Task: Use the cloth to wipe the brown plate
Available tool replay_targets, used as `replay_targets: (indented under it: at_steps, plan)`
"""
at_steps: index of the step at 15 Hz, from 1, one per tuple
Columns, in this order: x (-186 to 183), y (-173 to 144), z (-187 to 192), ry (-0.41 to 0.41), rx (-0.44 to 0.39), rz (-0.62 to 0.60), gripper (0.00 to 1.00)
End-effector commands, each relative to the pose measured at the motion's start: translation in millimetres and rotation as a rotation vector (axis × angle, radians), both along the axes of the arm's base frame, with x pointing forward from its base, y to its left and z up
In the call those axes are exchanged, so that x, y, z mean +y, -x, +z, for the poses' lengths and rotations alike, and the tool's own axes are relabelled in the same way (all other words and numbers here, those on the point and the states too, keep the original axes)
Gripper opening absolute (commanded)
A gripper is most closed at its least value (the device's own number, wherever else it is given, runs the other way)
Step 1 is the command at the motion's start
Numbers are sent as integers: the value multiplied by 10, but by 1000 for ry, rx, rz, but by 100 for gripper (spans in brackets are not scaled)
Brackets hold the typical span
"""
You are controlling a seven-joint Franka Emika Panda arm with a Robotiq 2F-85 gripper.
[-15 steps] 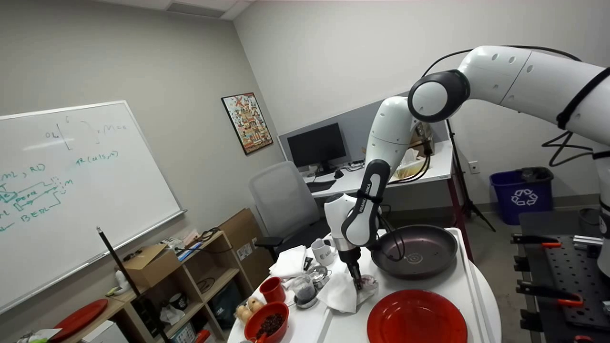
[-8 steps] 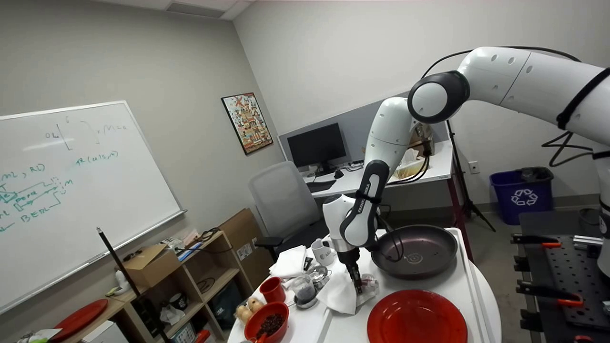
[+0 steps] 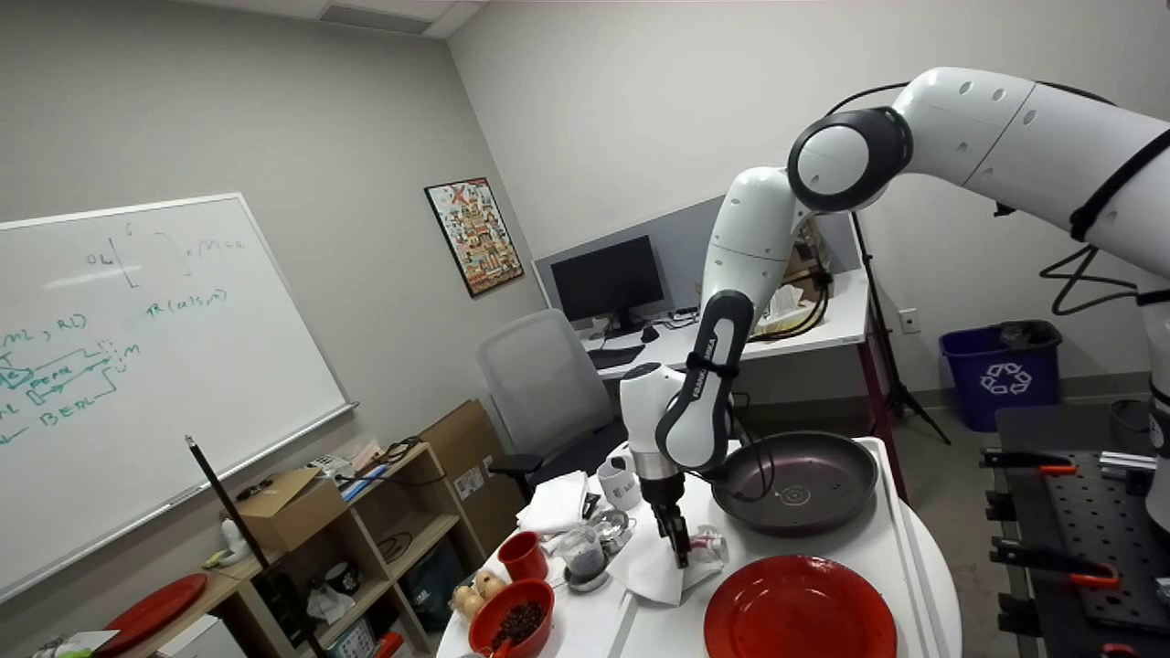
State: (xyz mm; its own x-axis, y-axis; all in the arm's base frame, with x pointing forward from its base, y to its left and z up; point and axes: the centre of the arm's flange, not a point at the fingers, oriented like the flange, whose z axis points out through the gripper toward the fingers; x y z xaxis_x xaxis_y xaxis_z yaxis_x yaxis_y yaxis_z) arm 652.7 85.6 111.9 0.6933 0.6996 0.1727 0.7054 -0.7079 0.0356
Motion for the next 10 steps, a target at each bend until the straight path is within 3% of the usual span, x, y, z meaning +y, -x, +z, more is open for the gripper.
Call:
replay_targets:
  at_steps: [1,6,10]
  plan:
    - [33,338,425,-24,-55,37,100]
    - [33,568,762,-67,-118,25,100]
    - [6,754,963,-211,-200,-84,100]
